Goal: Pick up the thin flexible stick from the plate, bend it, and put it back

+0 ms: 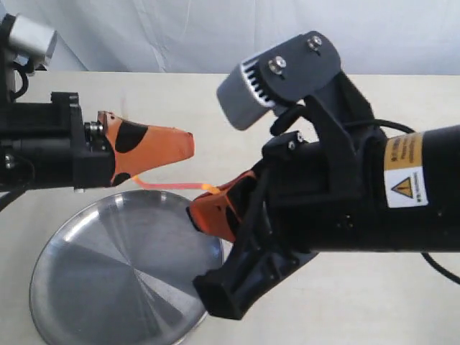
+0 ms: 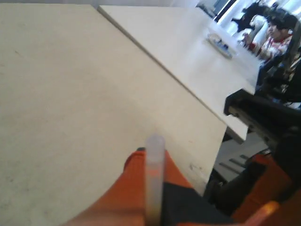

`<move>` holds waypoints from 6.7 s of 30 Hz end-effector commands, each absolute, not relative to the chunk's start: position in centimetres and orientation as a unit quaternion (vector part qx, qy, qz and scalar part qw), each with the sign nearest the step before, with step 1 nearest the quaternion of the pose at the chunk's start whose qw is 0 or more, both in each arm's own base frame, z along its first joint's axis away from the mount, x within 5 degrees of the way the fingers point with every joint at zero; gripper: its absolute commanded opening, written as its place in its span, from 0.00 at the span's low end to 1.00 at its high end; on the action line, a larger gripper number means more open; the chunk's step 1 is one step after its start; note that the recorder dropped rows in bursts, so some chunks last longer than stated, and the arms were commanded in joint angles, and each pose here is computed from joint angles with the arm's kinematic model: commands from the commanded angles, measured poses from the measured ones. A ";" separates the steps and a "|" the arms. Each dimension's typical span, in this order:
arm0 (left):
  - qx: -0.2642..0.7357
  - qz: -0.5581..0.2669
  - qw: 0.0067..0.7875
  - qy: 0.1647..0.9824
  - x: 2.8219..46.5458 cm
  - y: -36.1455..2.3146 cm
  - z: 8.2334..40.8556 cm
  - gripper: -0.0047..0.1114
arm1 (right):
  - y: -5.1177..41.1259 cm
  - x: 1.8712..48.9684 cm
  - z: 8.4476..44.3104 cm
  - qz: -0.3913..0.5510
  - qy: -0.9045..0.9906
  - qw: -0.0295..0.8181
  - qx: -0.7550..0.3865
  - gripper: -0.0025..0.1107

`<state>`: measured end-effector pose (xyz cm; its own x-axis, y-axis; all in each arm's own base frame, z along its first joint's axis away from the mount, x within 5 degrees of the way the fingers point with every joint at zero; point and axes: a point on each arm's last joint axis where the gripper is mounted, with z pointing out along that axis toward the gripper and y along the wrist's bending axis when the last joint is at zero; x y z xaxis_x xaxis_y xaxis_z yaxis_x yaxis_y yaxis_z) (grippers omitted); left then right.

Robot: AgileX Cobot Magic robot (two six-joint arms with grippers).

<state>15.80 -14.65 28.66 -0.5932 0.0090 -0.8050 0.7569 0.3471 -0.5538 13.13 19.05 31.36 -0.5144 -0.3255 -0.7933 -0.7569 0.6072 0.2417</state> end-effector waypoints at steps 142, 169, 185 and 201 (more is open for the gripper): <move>0.268 -0.253 0.665 0.650 14.0 -12.7 38.8 0.51 | 19.2 13.9 28.3 0.109 0.871 0.343 -0.336 0.01; 0.143 -0.113 0.583 0.792 13.1 -7.5 36.9 0.46 | 31.0 18.9 12.2 0.126 0.845 0.252 -0.455 0.01; 0.143 -0.103 0.581 0.794 13.1 -7.4 36.9 0.46 | 31.8 19.5 11.5 0.105 0.846 0.241 -0.463 0.15; 0.148 -0.097 0.584 0.792 13.1 -7.3 36.9 0.46 | 23.6 16.5 30.4 0.083 0.821 0.373 -0.424 0.01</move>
